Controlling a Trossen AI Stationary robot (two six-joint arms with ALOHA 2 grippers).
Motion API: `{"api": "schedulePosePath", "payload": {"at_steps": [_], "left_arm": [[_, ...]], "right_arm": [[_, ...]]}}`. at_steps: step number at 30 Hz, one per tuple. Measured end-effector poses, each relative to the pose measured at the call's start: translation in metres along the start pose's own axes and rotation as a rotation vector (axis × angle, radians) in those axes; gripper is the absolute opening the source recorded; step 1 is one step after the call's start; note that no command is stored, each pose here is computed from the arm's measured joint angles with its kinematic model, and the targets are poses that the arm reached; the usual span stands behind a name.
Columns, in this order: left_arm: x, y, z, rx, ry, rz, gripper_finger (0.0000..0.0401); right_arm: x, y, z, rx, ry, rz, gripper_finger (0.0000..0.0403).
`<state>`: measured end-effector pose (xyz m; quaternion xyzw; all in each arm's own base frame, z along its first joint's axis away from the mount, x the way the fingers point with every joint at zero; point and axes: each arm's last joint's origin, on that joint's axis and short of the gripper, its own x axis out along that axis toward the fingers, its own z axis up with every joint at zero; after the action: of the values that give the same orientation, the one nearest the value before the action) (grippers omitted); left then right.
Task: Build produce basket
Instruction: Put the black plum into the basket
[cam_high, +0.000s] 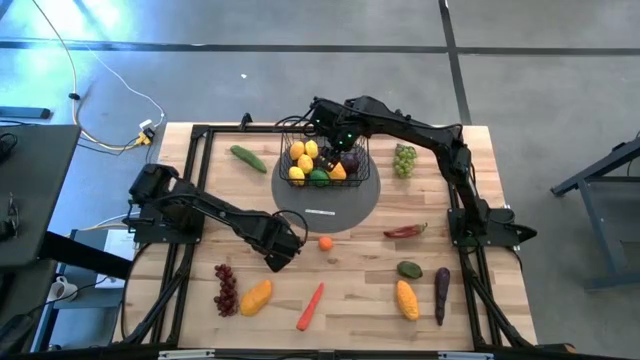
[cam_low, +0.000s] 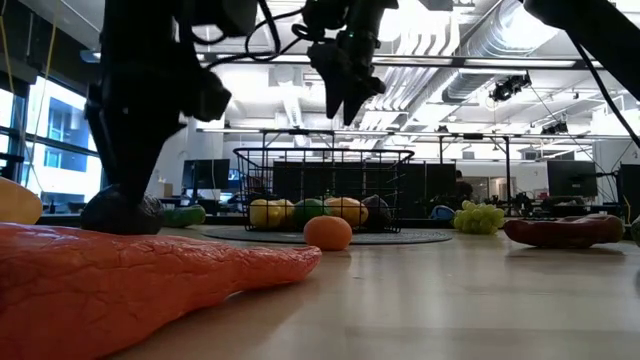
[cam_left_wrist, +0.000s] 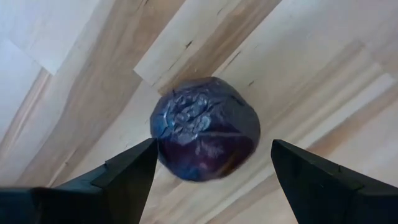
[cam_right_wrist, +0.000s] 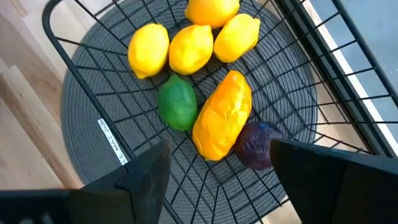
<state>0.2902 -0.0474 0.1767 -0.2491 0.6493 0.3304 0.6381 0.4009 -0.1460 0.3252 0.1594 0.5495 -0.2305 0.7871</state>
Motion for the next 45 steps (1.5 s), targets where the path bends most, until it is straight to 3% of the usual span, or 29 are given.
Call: {"api": "schedulePosePath", "payload": {"at_steps": [13, 26, 36, 45], "left_arm": [[0.035, -0.012, 0.004, 0.039, 0.043, 0.084, 0.03], [0.02, -0.009, 0.004, 0.072, 0.008, 0.032, 0.0249], [-0.019, 0.007, 0.026, 0.004, -0.205, -0.135, 0.0248], [-0.051, 0.028, 0.061, -0.04, -0.462, -0.286, 0.0247]], "right_arm": [[0.0, 0.001, -0.006, -0.016, 0.056, -0.011, 0.0255], [-0.011, -0.001, -0.008, -0.058, 0.042, -0.012, 0.0255], [-0.066, -0.012, -0.02, -0.026, -0.106, -0.119, 0.0255], [-0.092, -0.025, -0.027, -0.043, -0.184, -0.255, 0.0255]]}}
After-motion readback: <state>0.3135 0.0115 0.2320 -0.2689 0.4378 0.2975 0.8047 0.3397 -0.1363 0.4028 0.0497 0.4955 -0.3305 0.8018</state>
